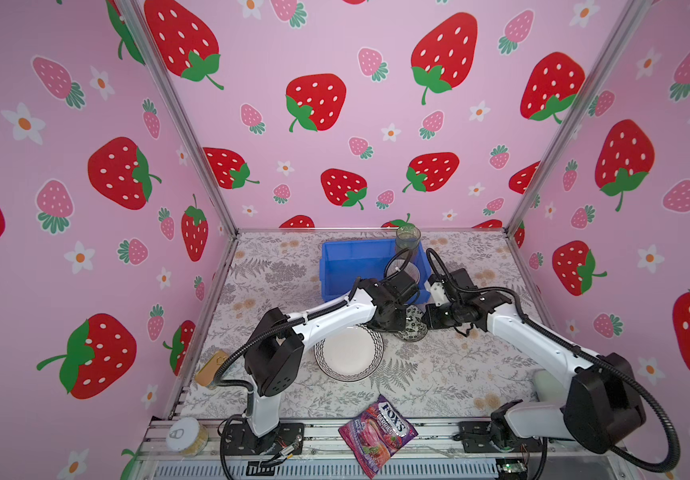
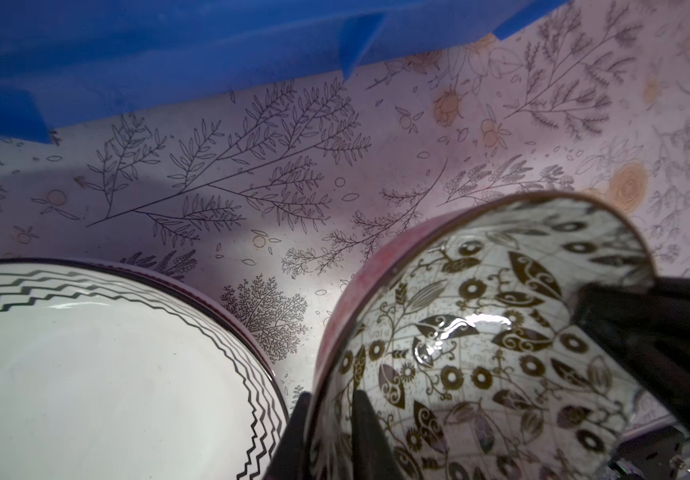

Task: Place the mixed dishes into the plastic bin
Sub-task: 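Close the left gripper on the leaf bowl rim while the right releases and withdraws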

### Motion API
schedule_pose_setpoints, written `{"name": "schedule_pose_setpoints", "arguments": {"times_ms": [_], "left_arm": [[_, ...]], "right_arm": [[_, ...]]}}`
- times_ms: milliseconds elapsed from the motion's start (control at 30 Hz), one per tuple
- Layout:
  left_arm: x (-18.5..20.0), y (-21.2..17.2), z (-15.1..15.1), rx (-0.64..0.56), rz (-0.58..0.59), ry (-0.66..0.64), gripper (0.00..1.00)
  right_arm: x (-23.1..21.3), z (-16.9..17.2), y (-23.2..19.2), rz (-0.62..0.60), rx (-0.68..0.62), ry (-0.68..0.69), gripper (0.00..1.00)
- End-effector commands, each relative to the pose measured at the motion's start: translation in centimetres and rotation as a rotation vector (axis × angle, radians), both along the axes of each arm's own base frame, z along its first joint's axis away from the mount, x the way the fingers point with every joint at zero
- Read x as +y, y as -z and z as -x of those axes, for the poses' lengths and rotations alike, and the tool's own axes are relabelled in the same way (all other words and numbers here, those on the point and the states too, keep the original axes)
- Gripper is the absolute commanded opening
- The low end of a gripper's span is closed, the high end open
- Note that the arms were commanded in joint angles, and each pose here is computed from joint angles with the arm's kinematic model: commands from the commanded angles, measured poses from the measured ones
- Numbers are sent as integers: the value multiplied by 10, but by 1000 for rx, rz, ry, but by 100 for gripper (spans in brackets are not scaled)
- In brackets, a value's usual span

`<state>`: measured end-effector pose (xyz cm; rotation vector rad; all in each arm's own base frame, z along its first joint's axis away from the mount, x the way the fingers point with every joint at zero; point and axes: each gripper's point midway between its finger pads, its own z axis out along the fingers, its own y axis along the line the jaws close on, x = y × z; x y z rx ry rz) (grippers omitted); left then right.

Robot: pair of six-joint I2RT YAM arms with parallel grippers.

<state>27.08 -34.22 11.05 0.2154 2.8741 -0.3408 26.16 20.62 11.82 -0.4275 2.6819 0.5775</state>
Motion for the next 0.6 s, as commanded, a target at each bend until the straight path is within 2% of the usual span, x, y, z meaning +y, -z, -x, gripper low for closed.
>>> {"name": "schedule_pose_setpoints", "arguments": {"times_ms": [0, 67, 100, 400, 567], "left_arm": [[4, -5, 1, -13, -33, -3, 12], [7, -5, 1, -14, -41, -10, 7], [8, -5, 2, -16, -46, -13, 0], [17, -8, 4, -25, -58, -33, 0], [20, -12, 4, -32, -62, -30, 0]], "right_arm": [[12, -8, -14, -31, -37, -43, 0], [13, -9, -14, -32, -38, -50, 0], [14, -10, -14, -32, -38, -52, 0], [24, -17, -18, -58, -43, -88, 0], [28, -19, -23, -83, -46, -100, 19]]}}
